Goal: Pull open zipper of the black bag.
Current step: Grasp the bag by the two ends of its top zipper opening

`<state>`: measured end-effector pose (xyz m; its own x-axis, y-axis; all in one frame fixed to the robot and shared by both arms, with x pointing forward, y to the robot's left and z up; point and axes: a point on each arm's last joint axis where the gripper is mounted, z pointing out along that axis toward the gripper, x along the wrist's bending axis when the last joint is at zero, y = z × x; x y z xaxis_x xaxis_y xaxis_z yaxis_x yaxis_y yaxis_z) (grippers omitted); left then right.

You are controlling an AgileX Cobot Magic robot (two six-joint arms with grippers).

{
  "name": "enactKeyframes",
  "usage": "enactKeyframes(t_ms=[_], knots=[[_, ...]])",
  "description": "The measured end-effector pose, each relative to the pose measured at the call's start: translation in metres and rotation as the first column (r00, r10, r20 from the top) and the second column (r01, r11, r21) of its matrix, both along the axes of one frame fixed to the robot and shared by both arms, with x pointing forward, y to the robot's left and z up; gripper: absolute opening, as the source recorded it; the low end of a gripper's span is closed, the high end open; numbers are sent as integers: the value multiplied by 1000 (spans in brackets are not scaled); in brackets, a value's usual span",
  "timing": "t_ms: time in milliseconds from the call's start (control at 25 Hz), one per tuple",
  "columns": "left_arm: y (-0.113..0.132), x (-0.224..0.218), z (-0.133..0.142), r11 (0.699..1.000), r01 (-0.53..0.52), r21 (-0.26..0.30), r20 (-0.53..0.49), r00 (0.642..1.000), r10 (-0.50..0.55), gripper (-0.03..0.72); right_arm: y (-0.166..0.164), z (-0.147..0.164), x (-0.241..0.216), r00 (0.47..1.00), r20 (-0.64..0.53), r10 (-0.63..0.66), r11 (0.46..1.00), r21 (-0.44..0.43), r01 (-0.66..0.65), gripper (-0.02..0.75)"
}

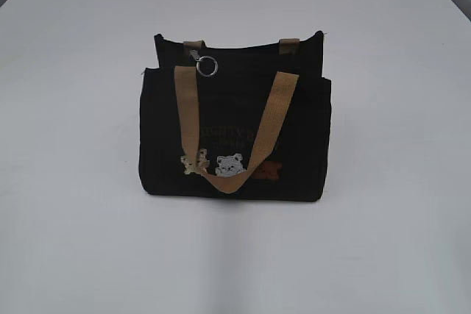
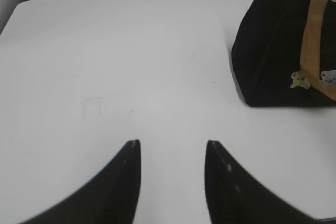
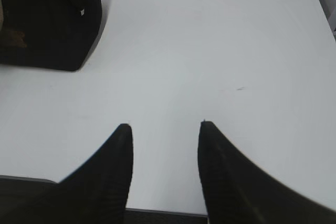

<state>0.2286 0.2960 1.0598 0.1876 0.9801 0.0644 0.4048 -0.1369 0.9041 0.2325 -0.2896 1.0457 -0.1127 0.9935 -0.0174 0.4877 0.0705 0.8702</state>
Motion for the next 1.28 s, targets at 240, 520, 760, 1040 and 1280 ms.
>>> enactKeyframes(t_ms=[240, 520, 760, 1040, 1280], knots=[[0, 0, 0, 1000, 0, 0, 0, 1000, 0, 308, 0, 0, 0, 1000, 0, 0, 1000, 0, 0, 327], [0, 0, 0, 1000, 0, 0, 0, 1000, 0, 308, 0, 0, 0, 1000, 0, 0, 1000, 0, 0, 327], [0, 0, 0, 1000, 0, 0, 0, 1000, 0, 308, 0, 0, 0, 1000, 0, 0, 1000, 0, 0, 327], [-14, 13, 15, 986, 98, -135, 32, 995, -95, 311, 0, 0, 0, 1000, 0, 0, 1000, 0, 0, 327], [-33, 102, 39, 963, 268, -37, 173, 951, -258, 383, 0, 0, 0, 1000, 0, 0, 1000, 0, 0, 327]])
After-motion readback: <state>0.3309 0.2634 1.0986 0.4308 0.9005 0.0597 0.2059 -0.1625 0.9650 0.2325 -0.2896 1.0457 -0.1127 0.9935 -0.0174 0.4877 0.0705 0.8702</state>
